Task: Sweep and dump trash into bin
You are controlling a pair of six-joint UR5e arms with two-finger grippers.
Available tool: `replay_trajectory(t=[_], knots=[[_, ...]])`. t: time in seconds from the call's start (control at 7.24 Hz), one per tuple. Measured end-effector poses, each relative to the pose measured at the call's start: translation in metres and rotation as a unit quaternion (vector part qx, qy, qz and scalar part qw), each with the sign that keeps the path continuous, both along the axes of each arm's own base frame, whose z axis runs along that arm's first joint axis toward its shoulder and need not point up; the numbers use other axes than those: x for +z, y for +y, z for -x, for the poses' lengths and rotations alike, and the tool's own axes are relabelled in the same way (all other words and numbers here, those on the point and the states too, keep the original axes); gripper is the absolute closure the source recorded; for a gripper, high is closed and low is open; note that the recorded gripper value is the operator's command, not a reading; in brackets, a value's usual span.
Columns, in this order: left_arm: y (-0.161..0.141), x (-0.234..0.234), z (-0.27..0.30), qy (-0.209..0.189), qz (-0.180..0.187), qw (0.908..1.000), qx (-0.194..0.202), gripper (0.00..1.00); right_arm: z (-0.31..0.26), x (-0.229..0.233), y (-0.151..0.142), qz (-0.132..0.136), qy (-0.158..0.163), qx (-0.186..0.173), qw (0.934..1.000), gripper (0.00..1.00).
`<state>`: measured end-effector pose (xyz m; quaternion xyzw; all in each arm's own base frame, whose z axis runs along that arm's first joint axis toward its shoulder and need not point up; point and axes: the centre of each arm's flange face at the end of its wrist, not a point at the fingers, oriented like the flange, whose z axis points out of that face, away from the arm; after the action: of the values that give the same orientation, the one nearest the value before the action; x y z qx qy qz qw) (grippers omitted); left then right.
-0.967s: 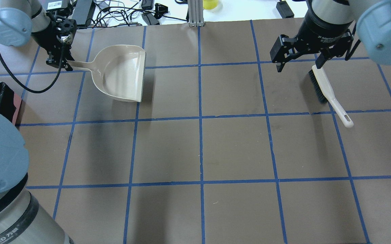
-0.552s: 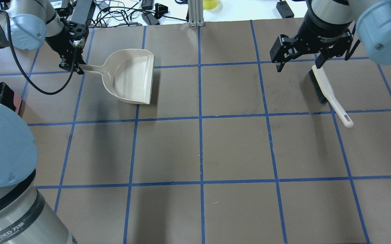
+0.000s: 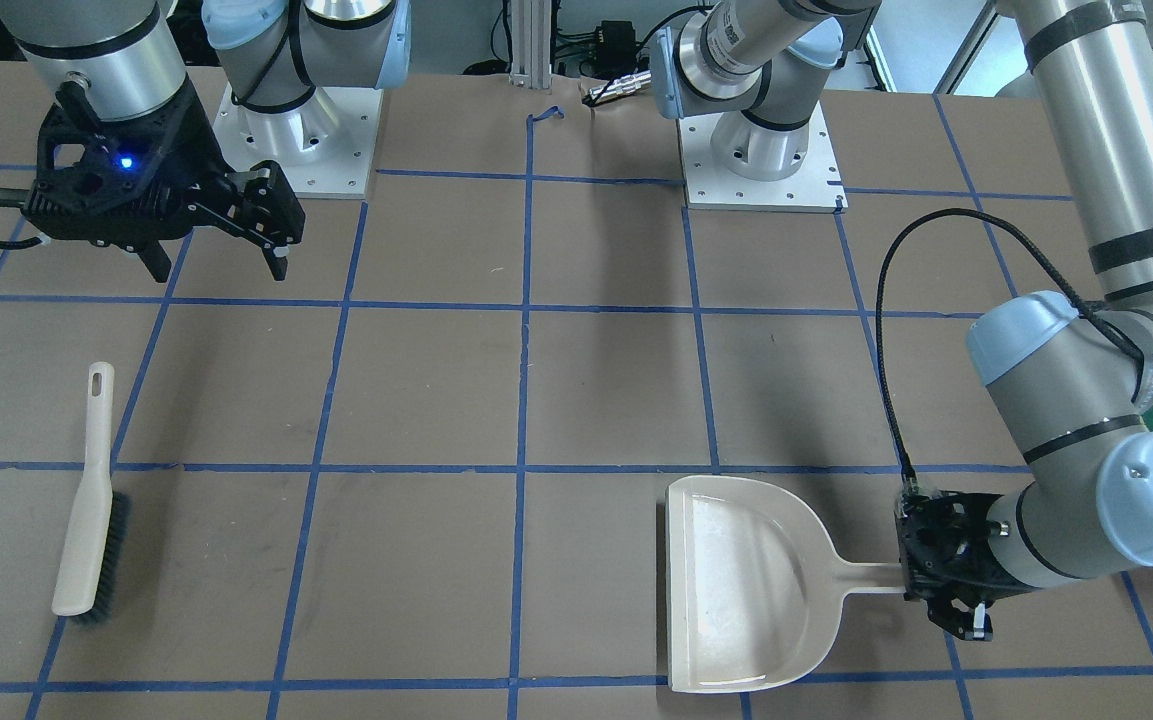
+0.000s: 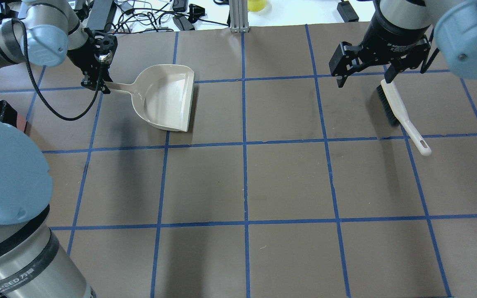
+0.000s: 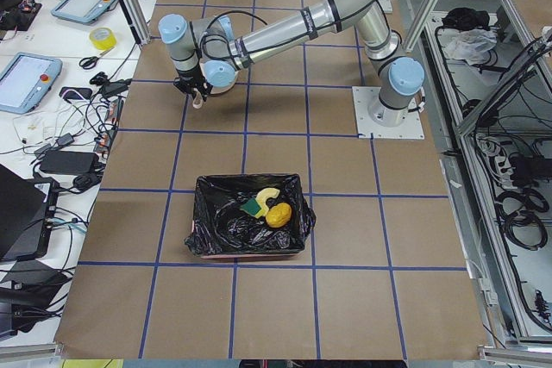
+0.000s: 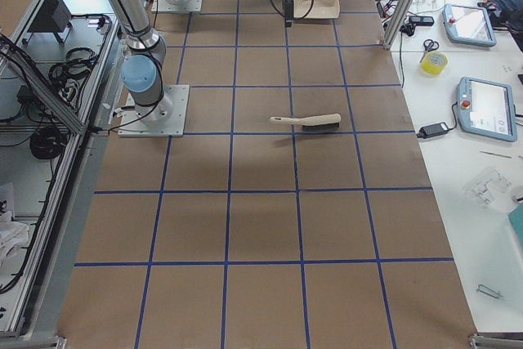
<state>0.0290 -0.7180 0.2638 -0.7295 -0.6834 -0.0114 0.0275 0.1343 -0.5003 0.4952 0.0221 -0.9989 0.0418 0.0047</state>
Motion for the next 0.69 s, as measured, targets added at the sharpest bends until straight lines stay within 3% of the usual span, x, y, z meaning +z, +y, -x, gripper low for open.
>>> replay_trajectory(t=[0.28,0.41,0.55,0.69], knots=[[0.0061,-0.0124,0.0026,0.001,-0.004,1.0,-0.001,1.0,0.0,0.0002,-0.0002,0.001,0.0,0.0,1.0,0.0],[0.0067,-0.0139,0.003,0.0,-0.003,1.0,-0.001,0.41,0.0,0.0003,-0.0003,0.001,0.0,0.0,1.0,0.0],[0.0061,-0.0135,0.0028,-0.001,0.0,1.0,0.0,0.22,0.0,0.0003,-0.0003,0.002,0.0,0.0,1.0,0.0],[0.0054,-0.0122,0.0026,-0.002,0.005,1.0,0.002,0.2,0.0,0.0003,-0.0003,0.002,0.0,0.0,1.0,0.0]])
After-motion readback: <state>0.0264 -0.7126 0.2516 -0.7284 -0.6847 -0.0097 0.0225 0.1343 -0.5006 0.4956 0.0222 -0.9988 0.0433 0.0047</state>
